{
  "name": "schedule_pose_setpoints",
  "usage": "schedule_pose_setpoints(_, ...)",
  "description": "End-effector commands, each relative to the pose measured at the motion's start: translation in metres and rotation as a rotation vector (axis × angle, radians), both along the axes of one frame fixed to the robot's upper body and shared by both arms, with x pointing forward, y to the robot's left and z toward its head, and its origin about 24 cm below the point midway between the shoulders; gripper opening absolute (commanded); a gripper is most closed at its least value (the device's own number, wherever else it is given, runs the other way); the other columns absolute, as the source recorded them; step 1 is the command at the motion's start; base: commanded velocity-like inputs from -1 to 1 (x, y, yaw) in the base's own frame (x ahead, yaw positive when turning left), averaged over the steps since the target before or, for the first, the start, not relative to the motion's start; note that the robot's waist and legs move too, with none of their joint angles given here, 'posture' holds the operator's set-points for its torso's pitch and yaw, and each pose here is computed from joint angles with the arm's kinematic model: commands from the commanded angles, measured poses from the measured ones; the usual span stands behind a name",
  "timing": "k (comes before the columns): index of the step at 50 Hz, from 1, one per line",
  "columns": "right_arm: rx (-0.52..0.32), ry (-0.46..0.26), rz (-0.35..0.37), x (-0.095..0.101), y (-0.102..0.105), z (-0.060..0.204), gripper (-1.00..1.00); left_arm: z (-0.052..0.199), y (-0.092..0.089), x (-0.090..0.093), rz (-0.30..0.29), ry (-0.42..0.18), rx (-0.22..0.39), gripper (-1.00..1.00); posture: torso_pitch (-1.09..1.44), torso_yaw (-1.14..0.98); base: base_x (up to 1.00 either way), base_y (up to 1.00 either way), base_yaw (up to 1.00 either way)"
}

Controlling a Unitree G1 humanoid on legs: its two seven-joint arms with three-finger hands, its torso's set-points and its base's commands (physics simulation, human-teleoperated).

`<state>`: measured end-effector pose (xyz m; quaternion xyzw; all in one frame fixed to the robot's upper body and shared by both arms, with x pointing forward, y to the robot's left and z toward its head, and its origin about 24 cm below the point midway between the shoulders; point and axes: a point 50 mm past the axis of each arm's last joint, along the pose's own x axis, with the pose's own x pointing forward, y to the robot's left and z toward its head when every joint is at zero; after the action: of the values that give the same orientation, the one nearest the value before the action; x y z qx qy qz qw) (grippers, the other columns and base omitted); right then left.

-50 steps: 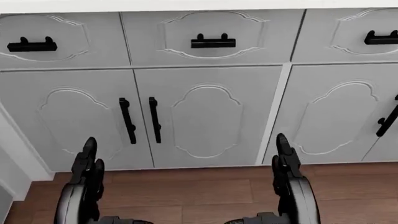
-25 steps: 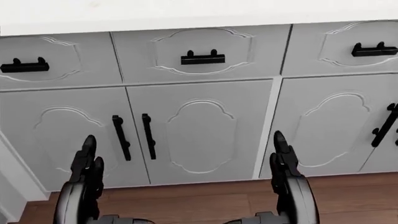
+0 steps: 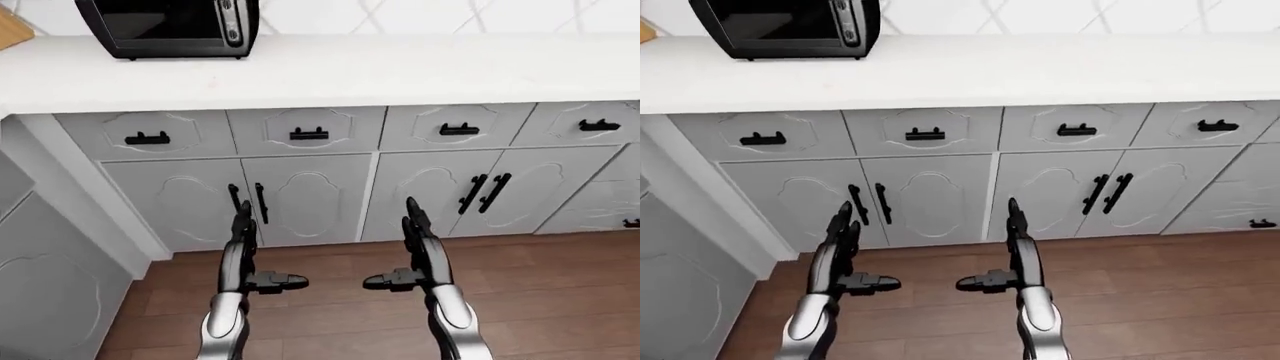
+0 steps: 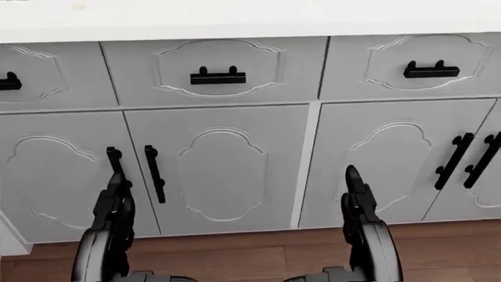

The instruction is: Navigate to the toaster.

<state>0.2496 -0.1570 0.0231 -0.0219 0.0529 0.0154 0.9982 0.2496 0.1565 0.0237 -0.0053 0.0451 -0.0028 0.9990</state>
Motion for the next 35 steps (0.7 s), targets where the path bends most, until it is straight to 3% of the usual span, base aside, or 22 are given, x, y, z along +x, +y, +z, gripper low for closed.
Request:
schedule_pose_setpoints(1, 0.006, -0.085, 0.014, 0.0047, 0.0042, 0.0164, 1.0, 0.0176, 0.0034, 0.0044, 0.006, -0.09, 0.011, 1.0, 0.0, 0.0, 0.0, -0.24, 0.0)
schedule_pose_setpoints(35, 0.008, -0.081, 0.013, 0.0033, 0.0046, 0.0166, 1.0, 0.0176, 0.0034, 0.0044, 0.006, -0.09, 0.011, 1.0, 0.0, 0.0, 0.0, -0.25, 0.0)
